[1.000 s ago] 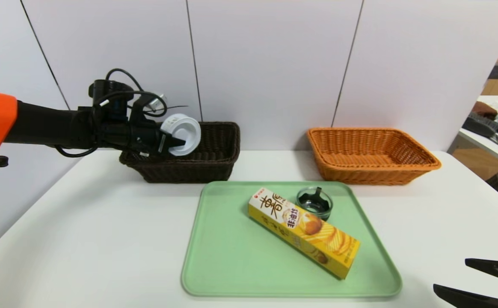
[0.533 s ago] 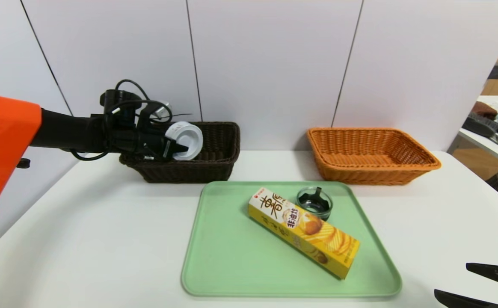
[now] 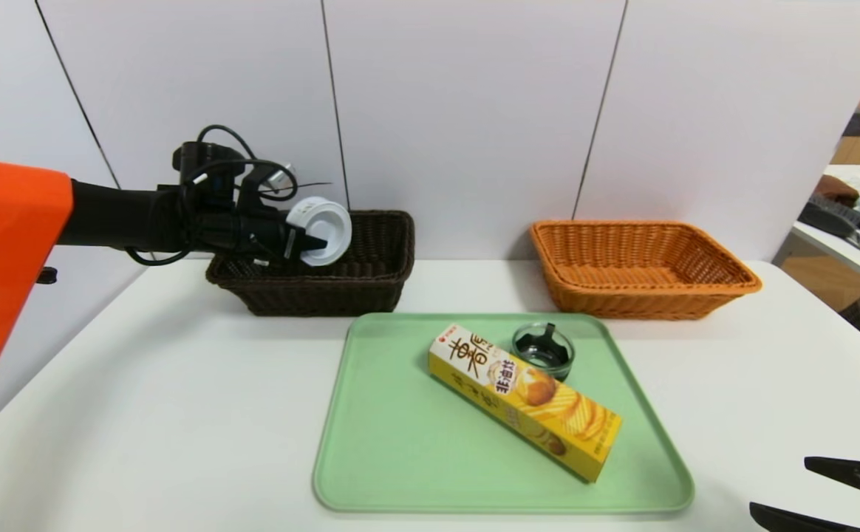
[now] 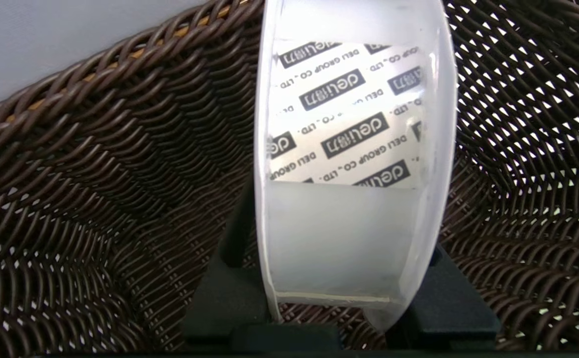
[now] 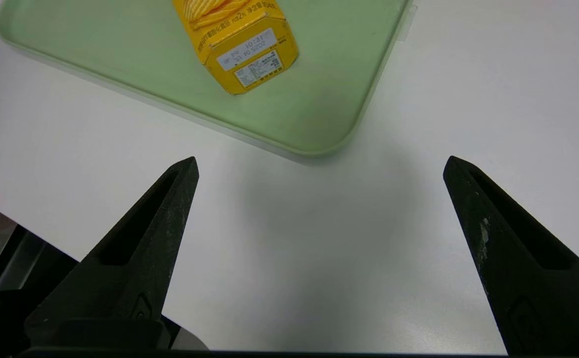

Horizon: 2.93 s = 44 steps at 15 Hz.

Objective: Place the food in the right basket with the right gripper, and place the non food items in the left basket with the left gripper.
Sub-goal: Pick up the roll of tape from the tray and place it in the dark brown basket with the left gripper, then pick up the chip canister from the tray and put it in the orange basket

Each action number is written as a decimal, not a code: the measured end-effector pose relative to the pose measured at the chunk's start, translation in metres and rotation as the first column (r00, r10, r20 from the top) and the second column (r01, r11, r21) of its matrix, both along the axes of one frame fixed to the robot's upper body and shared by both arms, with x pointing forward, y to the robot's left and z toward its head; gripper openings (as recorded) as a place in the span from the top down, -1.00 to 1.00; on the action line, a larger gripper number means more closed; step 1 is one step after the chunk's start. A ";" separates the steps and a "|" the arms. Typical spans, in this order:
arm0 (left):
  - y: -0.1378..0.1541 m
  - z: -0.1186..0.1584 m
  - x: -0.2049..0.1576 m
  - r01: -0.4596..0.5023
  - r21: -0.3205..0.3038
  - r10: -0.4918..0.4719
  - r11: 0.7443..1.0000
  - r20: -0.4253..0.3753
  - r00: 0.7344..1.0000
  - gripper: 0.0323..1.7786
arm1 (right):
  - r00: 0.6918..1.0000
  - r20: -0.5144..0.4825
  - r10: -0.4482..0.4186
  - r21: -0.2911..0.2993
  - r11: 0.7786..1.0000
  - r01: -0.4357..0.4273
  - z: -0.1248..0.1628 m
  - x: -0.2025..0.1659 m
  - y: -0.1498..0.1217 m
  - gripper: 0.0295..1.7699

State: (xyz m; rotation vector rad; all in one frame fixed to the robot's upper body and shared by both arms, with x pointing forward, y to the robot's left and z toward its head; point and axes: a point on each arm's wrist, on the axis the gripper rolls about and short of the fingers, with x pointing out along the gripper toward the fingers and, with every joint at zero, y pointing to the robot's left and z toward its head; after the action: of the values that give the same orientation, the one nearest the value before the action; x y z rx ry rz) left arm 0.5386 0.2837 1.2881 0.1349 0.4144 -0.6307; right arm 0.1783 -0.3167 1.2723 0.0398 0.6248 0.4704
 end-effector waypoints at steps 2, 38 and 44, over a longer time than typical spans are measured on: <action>0.000 -0.003 0.002 0.001 0.001 -0.001 1.000 -0.003 1.000 0.37 | 1.000 -0.002 0.000 0.000 1.000 0.000 -0.001 0.000 0.000 -0.92; -0.058 0.075 -0.197 0.300 -0.046 -0.304 0.953 -0.098 0.948 -0.89 | 1.000 0.019 0.000 0.007 1.000 0.000 -0.003 -0.009 -0.001 -0.92; -0.072 0.047 -0.221 0.370 -0.040 -0.373 0.928 -0.092 0.923 -0.90 | 0.999 0.033 0.018 0.011 1.000 -0.018 0.003 -0.002 0.001 -0.92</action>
State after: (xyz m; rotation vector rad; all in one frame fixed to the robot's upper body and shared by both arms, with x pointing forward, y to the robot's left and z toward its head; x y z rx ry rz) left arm 0.3180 0.2116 1.3353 0.1639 0.4814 -1.0200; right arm 0.1768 -0.3160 1.2756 0.0372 0.5904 0.4912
